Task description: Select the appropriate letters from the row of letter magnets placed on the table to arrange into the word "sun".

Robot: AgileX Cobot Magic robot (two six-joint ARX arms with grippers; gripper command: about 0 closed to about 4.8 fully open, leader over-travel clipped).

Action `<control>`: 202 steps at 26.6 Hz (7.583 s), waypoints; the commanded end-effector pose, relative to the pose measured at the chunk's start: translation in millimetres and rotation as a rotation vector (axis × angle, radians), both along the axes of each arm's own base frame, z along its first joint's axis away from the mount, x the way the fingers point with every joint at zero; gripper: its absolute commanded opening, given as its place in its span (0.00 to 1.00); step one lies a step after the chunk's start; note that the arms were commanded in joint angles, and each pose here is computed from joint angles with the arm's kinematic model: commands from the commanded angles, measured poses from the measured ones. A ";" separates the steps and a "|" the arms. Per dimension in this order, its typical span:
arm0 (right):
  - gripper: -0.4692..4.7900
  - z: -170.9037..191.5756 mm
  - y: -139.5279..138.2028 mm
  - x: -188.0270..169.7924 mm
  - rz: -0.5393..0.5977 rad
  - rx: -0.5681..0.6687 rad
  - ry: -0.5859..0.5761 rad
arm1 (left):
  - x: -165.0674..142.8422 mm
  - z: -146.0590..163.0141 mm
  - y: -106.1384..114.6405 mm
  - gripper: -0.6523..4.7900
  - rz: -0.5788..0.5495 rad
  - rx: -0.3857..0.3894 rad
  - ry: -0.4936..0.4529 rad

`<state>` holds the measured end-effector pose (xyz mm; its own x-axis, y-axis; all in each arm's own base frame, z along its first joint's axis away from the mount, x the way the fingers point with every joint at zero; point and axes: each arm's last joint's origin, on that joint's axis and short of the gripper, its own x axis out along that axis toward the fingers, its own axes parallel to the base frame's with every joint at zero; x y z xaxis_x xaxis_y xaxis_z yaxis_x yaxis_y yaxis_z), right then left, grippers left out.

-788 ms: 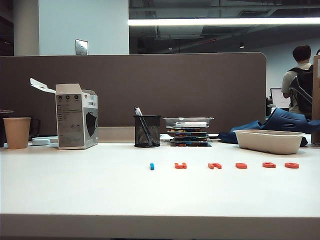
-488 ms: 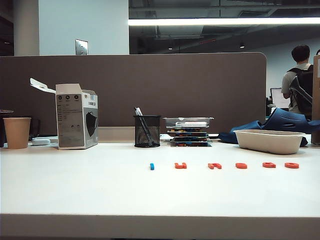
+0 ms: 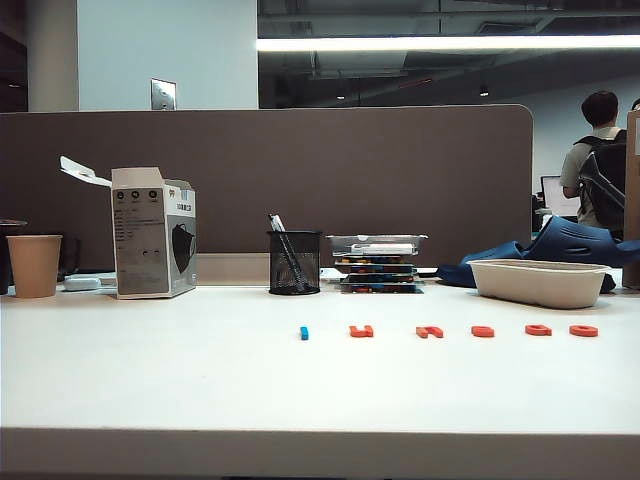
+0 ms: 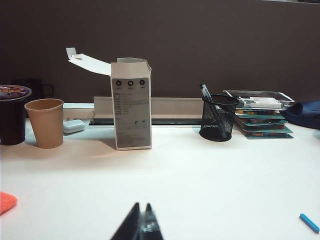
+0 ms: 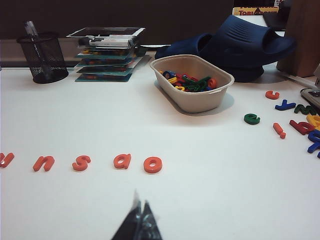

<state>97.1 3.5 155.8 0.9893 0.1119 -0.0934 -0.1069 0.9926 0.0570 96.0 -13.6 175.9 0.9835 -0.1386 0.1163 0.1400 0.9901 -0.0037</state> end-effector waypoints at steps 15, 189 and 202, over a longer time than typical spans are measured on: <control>0.09 0.3 0.1 0.1 0.000 0.000 -0.019 | -78.7 195.5 4.7 0.11 -0.224 0.003 0.320; 0.50 9.3 130.7 251.5 0.000 -0.043 1.167 | 23.5 248.8 -169.1 0.11 -0.313 -0.119 0.833; 0.32 8.7 130.0 249.5 -0.004 -0.050 1.188 | 23.5 248.8 -169.1 0.11 -0.313 -0.119 0.833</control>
<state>351.3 134.6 171.7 0.3381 0.0912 -0.9367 -0.0122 0.9956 0.0925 119.8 -182.9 422.4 0.6678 -0.4389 -0.6012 0.3067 0.8982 -0.3150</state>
